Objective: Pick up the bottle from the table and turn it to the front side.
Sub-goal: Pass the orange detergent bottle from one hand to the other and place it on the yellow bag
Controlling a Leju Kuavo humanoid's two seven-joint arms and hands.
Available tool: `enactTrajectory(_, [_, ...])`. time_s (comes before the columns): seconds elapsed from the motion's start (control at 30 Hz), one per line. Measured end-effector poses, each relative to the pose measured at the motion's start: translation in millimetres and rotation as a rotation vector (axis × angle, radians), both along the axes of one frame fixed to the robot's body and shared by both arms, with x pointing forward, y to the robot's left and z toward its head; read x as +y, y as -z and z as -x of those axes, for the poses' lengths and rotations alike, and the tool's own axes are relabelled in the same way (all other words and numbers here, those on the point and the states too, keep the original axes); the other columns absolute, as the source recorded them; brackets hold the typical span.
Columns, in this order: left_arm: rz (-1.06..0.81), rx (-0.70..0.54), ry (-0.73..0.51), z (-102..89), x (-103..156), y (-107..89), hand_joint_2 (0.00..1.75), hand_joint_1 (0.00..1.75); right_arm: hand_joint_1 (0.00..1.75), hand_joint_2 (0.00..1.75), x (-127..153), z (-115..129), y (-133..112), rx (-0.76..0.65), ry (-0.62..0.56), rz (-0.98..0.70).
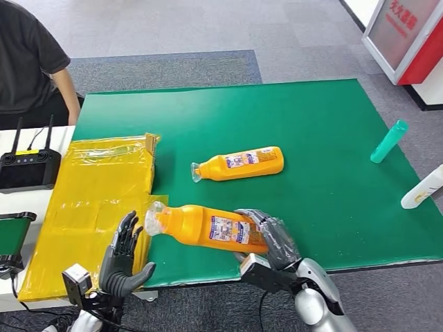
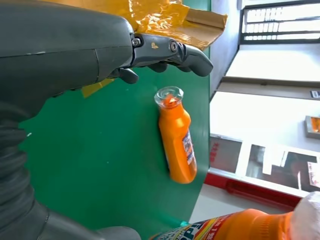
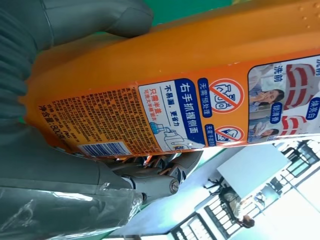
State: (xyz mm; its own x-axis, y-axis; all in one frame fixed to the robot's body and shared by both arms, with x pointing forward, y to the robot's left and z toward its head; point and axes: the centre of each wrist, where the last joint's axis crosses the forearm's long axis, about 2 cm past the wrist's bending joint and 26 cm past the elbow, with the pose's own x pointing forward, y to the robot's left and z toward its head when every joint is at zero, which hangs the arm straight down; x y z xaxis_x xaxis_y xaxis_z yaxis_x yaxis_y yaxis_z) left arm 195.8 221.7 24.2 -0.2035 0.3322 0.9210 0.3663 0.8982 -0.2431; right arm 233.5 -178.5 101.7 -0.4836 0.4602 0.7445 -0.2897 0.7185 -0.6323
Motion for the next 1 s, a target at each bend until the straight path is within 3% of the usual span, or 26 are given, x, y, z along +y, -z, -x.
enactTrajectory(0.23, [0.072,-0.025,0.066,-6.2,-9,-5.7,1.75,0.00,1.75,1.75,17,6,-2,-0.007,-0.057,-0.100])
enactTrajectory(0.5, [0.137,-0.075,0.249,-14.1,-25,-15.7,1.75,0.00,1.75,1.75,39,12,1,0.014,-0.134,-0.178])
enactTrajectory(0.73, [0.179,-0.102,0.372,-14.7,-32,-21.0,1.75,0.00,1.75,1.75,55,14,9,0.052,-0.189,-0.167])
enactTrajectory(1.0, [0.182,-0.119,0.400,-15.2,-32,-24.5,1.75,0.00,1.75,1.75,64,14,19,0.079,-0.211,-0.110])
